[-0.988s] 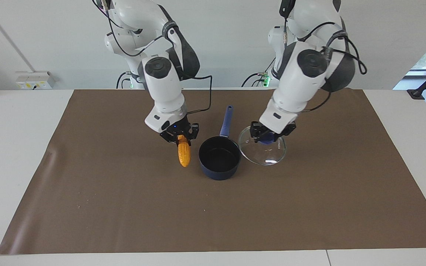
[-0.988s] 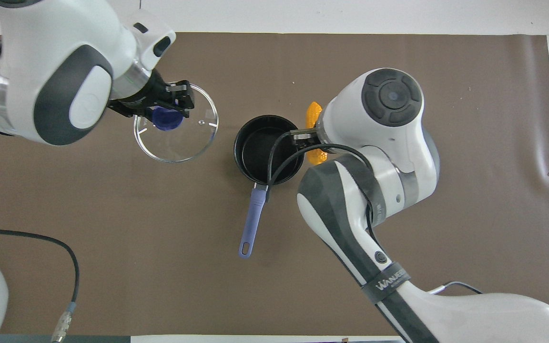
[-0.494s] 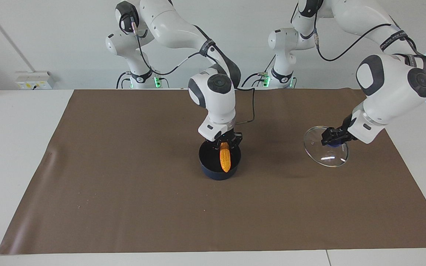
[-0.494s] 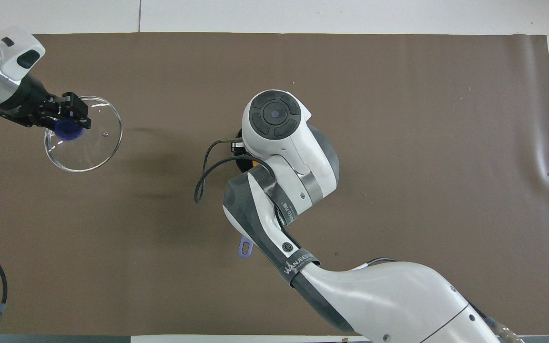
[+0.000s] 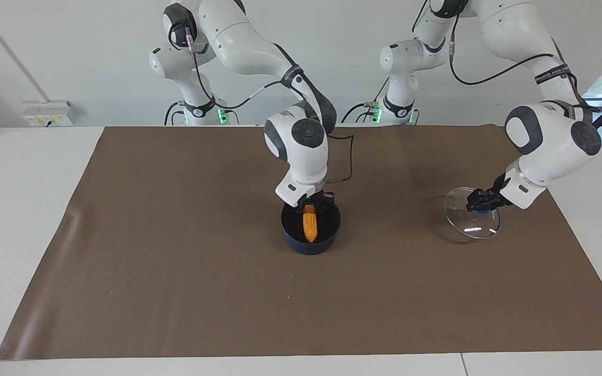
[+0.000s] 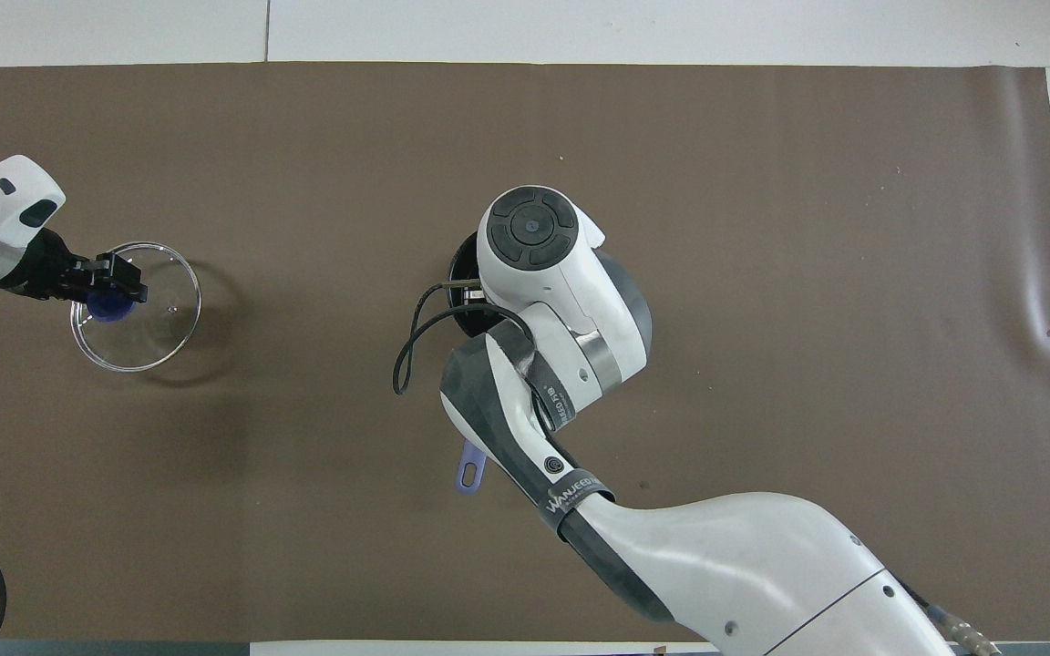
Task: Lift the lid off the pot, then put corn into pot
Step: 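Move the lid aside with the left gripper while the right gripper carries corn, then lower the corn into the saucepan and open the right gripper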
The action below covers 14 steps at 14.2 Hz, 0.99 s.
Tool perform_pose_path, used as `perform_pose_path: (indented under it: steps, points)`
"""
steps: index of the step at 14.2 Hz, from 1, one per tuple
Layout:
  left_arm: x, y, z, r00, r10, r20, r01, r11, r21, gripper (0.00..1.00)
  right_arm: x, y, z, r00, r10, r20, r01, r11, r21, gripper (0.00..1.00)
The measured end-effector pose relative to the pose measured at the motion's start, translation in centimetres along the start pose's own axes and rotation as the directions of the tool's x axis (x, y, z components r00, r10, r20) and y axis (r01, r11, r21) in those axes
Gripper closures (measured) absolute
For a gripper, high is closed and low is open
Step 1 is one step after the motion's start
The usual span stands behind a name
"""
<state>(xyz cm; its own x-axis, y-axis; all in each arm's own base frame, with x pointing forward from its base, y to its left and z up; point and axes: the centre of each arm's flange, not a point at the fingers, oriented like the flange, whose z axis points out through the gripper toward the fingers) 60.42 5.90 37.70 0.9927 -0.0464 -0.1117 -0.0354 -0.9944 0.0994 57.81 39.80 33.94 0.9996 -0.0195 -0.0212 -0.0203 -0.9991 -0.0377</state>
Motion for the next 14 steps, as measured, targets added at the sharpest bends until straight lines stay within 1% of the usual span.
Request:
perform_pose_path:
  steps: [3, 4, 6, 8, 9, 10, 12, 13, 14]
  points:
    - [-0.4, -0.7, 1.3, 1.0, 0.015, -0.005, -0.015, 1.0, 0.001, 0.33, -0.1, 0.2, 0.1, 1.0, 0.002, 0.001, -0.002, 1.0, -0.001, 0.59]
    - [-0.5, -0.7, 1.5, 1.0, 0.02, -0.006, -0.02, 1.0, 0.003, 0.33, -0.1, 0.3, 0.0, 1.0, 0.003, -0.002, -0.003, 1.0, 0.001, 0.54]
    - [-0.5, -0.8, 1.7, 0.999, 0.033, -0.012, -0.033, 0.999, 0.025, 0.33, 0.2, 0.6, -0.7, 1.0, 0.004, -0.012, -0.004, 1.0, 0.0, 0.35]
    - [-0.6, -0.8, 1.8, 0.999, 0.041, -0.02, -0.04, 0.998, 0.04, 0.33, 0.9, 1.4, -2.5, 1.0, -0.008, -0.016, 0.007, 0.999, -0.054, 0.17]
    - [-0.7, -0.8, 2.1, 0.999, 0.042, -0.032, -0.041, 0.998, 0.045, 0.33, 1.6, 2.0, -4.0, 1.0, -0.006, -0.018, 0.004, 0.997, -0.075, 0.03]
    - [-0.8, -0.9, 2.5, 0.998, 0.042, -0.045, -0.04, 0.998, 0.049, 0.33, 2.3, 2.6, -5.8, 1.0, 0.002, -0.027, -0.004, 0.996, -0.084, 0.0]
    - [-1.1, -0.9, 3.7, 0.998, 0.042, -0.056, -0.039, 0.998, 0.052, 0.33, 3.8, 5.1, -9.7, 0.998, 0.022, -0.051, -0.026, 0.996, -0.085, 0.0]
    - [-1.3, -0.9, 4.2, 0.998, 0.042, -0.055, -0.039, 0.998, 0.052, 0.33, 4.6, 7.2, -11.8, 0.998, 0.024, -0.066, -0.029, 0.996, -0.085, 0.0]
    - [-1.3, -0.9, 4.2, 0.997, 0.043, -0.058, -0.04, 0.998, 0.053, 0.33, 5.4, 10.2, -14.1, 0.998, 0.017, -0.067, -0.023, 0.996, -0.089, 0.0]
